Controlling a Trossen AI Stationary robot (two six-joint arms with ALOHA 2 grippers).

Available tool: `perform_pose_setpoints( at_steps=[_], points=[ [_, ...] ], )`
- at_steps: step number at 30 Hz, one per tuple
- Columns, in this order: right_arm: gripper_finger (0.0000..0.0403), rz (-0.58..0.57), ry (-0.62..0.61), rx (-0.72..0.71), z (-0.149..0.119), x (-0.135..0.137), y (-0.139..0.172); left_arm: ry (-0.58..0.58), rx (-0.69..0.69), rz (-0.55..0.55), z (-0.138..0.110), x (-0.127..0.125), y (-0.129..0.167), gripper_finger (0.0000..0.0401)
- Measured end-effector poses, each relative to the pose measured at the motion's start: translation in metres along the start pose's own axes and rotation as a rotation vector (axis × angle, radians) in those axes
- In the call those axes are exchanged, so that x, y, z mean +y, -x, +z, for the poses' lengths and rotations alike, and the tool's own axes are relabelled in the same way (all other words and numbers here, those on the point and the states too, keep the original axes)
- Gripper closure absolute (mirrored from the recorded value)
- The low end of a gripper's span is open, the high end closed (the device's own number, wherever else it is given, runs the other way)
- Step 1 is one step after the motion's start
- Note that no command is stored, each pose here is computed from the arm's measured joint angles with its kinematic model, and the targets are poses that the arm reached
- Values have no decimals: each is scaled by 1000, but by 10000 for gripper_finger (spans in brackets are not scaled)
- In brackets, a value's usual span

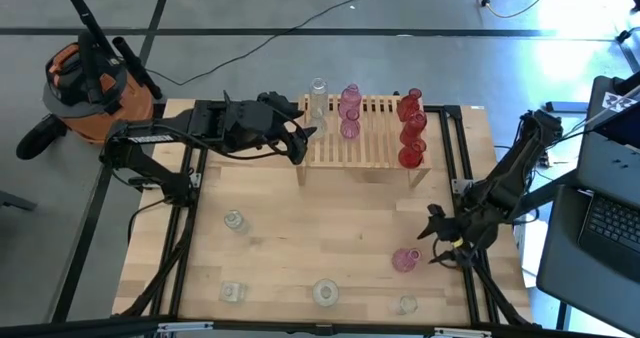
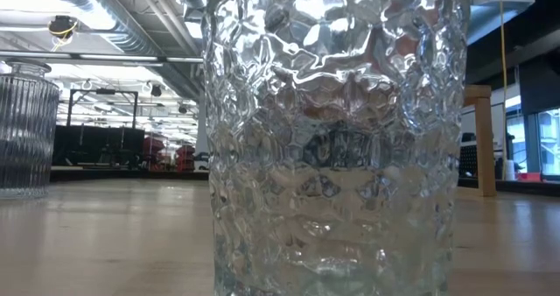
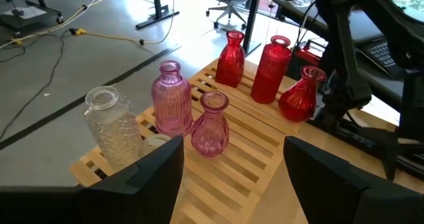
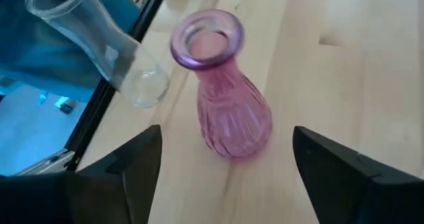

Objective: Sort vases onto shelf
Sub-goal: Put the pink vase on the shelf aligned with the other pink vase

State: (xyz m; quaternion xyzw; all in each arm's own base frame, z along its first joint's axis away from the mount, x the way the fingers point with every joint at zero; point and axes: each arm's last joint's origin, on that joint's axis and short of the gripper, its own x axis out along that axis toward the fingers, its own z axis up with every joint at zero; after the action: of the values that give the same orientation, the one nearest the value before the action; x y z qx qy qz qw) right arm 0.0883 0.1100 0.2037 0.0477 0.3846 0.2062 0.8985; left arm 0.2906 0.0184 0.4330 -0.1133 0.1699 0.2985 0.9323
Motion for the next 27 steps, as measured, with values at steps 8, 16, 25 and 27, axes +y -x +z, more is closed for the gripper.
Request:
perform_pose_setpoints(
  at_steps=[8,16,25,27],
  points=[
    [114,-103,37,-18,3,8,-27,23,-1,2,0,0,0,151],
    [113,-140,14,-109,10,16,-46,23,-1,2,0,0,0,151],
    [171,-240,-3,-195,13,18,-58,15,-1,1,0,0,0,151],
    [206,-265,-2,-205,13,17,-59,15,-1,1,0,0,0,151]
  ],
)
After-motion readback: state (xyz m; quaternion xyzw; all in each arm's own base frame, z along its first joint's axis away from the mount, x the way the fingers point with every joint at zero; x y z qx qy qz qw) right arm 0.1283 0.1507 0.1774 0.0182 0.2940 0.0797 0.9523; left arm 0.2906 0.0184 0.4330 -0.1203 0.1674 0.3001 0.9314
